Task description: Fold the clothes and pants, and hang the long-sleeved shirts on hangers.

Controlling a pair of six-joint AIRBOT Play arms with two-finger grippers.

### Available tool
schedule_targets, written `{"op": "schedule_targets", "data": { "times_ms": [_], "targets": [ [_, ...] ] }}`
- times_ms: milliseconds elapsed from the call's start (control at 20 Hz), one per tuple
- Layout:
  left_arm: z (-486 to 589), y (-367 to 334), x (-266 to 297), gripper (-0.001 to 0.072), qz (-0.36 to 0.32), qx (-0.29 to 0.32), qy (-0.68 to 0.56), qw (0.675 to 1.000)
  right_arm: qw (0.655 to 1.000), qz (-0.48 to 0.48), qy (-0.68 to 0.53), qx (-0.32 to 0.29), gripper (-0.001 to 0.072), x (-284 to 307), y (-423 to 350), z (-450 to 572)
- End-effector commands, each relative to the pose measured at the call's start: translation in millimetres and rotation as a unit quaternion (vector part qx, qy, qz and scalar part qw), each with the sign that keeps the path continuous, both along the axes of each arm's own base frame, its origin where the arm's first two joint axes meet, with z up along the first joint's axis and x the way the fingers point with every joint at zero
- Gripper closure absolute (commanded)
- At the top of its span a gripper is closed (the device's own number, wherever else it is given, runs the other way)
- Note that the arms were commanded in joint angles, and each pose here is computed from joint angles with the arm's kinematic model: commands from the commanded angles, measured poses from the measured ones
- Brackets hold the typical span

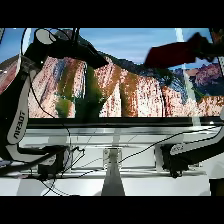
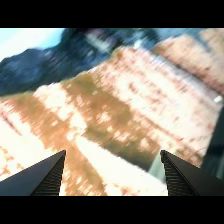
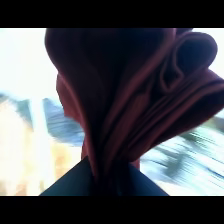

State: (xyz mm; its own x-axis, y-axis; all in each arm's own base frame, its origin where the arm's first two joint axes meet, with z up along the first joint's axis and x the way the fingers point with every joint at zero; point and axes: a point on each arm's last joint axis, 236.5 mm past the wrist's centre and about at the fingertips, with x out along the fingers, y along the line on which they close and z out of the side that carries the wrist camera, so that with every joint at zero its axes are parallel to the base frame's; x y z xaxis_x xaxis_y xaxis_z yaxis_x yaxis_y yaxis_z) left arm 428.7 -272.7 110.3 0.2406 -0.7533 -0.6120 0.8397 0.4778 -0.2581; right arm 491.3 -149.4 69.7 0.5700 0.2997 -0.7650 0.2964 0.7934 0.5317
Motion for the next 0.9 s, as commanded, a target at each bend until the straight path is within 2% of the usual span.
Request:
{"op": "schedule_targets", "data": {
  "times_ms": [0, 200, 350, 500, 550, 600, 700, 750, 800, 850],
  "targets": [
    [-3.5, 41.0, 6.0, 0.0068, 0.036, 0.099, -0.033, 0.994, 0.981, -0.176, 0.064, -0.053, 0.0697, -86.5, -121.0, 18.4],
    [13.8, 43.2, 3.2, 0.0067, 0.057, 0.088, -0.035, 0.994, 0.916, -0.379, 0.120, -0.055, 0.0697, -187.0, -201.8, 36.1],
    [0.1, 72.5, 11.6, 0.0072, 0.112, 0.142, -0.020, 0.983, 0.862, -0.463, 0.192, -0.083, 0.0697, -259.4, -220.6, 42.5],
    [-16.0, 126.4, 26.0, 0.0307, 0.215, 0.223, -0.001, 0.951, 0.827, -0.516, 0.216, -0.062, 0.0697, -286.9, -214.3, 50.1],
    [-18.3, 144.4, 29.3, 0.0340, 0.251, 0.245, 0.003, 0.937, 0.818, -0.528, 0.223, -0.048, 0.0697, -290.3, -207.6, 51.5],
    [-18.2, 157.3, 31.5, 0.0340, 0.281, 0.256, 0.006, 0.925, 0.815, -0.530, 0.232, -0.040, 0.0697, -293.8, -201.2, 52.3],
    [-15.3, 170.4, 32.4, 0.0339, 0.299, 0.274, 0.000, 0.914, 0.812, -0.527, 0.250, -0.029, 0.0696, -300.2, -189.5, 53.2],
    [-13.6, 171.4, 32.4, 0.0339, 0.300, 0.275, -0.002, 0.914, 0.811, -0.525, 0.257, -0.026, 0.0661, -302.6, -185.7, 52.9],
    [-13.2, 171.4, 32.3, 0.0339, 0.300, 0.274, -0.003, 0.914, 0.810, -0.524, 0.261, -0.024, 0.0494, -303.7, -183.9, 52.5],
    [-13.6, 171.4, 32.4, 0.0339, 0.300, 0.275, -0.002, 0.914, 0.810, -0.524, 0.261, -0.024, 0.0278, -303.7, -183.9, 52.5]
  ]
}}
